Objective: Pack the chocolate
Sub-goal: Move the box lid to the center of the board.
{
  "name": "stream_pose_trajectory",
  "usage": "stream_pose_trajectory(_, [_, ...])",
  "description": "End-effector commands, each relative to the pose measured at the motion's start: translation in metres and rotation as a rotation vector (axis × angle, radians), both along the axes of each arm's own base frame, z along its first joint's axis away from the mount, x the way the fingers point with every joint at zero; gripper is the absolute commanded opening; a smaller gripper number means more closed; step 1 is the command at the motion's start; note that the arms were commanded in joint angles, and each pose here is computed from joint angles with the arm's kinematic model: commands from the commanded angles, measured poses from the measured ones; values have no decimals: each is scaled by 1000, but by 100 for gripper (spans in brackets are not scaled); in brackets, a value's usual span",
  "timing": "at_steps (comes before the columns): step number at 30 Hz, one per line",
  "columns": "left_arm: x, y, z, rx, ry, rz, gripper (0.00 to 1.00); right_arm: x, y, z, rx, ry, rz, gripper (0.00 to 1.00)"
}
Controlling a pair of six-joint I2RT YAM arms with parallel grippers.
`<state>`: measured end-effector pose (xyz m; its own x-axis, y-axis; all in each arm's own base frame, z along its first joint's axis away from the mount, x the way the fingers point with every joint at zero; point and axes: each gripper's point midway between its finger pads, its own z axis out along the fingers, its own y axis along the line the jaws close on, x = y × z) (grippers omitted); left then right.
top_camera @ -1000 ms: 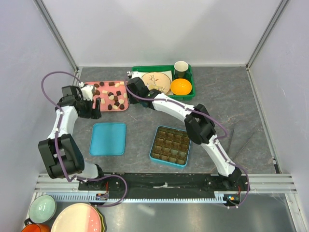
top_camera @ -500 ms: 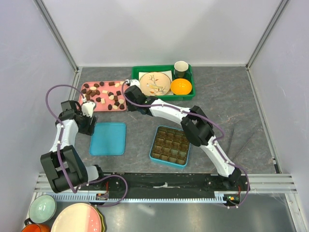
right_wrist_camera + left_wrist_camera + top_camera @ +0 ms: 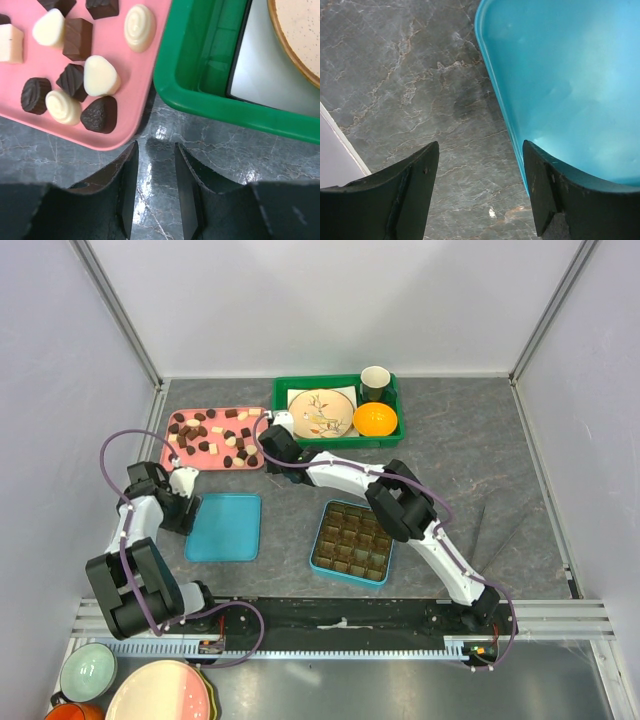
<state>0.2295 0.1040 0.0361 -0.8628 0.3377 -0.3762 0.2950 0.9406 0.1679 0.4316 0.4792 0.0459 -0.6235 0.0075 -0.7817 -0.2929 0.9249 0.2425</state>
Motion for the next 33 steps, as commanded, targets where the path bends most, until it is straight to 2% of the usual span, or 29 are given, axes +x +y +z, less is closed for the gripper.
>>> stream_pose_trajectory(1, [12, 7, 17, 25, -64, -26, 75, 5, 4, -2, 23, -40, -44, 43])
stream_pose_trajectory(8, [18, 4, 33, -9, -88, -24, 75, 2, 11, 8, 96, -71, -57, 42])
stream_pose_trajectory(15, [10, 3, 9, -15, -38, -23, 75, 3, 18, 15, 100, -96, -50, 43])
stream_pose_trajectory(20, [12, 3, 8, -24, -40, -23, 75, -3, 13, 11, 98, -81, -55, 43])
stream_pose_trajectory(23, [12, 2, 5, -28, -34, -25, 76, -4, 11, 24, 143, -113, -62, 43])
stream_pose_trajectory(30, [6, 9, -10, 12, -8, -27, 76, -1, 18, 38, 201, -142, -72, 48])
stream_pose_trajectory(33, [1, 15, -14, 45, -1, -33, 76, 0, 21, 43, 213, -152, -69, 53])
